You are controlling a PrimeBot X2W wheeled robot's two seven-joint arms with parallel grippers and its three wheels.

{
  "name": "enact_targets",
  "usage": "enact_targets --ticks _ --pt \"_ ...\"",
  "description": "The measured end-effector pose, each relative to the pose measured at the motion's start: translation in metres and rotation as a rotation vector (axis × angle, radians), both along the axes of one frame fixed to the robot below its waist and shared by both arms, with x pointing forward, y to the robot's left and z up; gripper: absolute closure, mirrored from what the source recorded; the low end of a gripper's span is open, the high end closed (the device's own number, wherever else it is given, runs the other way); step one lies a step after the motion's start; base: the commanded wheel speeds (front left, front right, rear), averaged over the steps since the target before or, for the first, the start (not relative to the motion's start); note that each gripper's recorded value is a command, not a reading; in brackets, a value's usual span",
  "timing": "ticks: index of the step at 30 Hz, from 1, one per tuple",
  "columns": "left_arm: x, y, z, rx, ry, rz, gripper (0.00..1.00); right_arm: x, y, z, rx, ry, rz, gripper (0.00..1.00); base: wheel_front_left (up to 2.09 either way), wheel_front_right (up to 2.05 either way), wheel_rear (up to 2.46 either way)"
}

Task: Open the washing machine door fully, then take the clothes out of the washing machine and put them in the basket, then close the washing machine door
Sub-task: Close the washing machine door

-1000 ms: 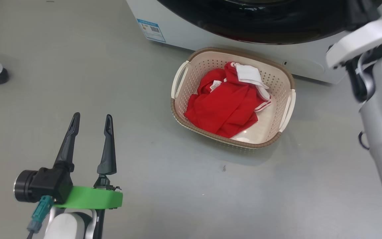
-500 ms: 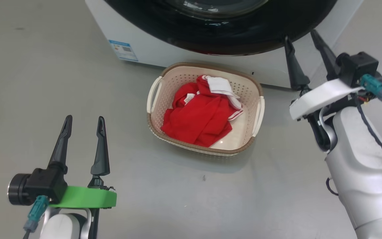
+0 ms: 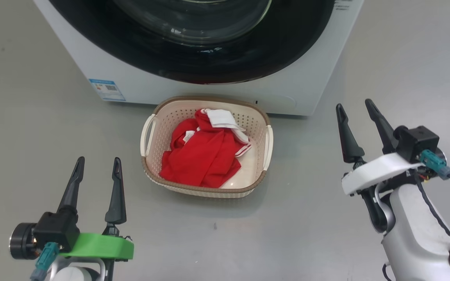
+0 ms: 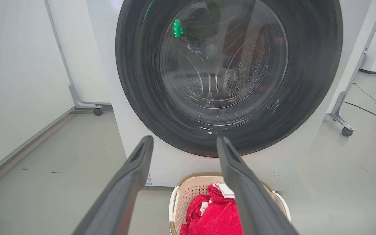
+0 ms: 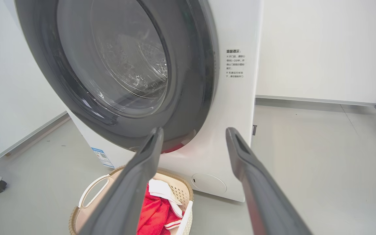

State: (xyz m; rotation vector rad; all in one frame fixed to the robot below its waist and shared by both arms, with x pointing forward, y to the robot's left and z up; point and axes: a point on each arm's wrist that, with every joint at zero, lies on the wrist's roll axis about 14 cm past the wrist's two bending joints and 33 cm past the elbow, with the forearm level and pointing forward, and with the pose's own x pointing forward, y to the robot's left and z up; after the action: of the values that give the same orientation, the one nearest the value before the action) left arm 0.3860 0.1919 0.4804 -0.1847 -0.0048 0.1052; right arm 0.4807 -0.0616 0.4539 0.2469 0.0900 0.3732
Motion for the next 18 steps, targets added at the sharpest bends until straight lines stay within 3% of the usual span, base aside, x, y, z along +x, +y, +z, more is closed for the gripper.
enact_targets --ticks 18 --pt "-0.018 -0.036 -0.001 -0.021 0.004 -0.122 0.0 -0.072 -0.055 0.014 0.011 -0.01 -0.16 0.0 0.0 0.0 0.0"
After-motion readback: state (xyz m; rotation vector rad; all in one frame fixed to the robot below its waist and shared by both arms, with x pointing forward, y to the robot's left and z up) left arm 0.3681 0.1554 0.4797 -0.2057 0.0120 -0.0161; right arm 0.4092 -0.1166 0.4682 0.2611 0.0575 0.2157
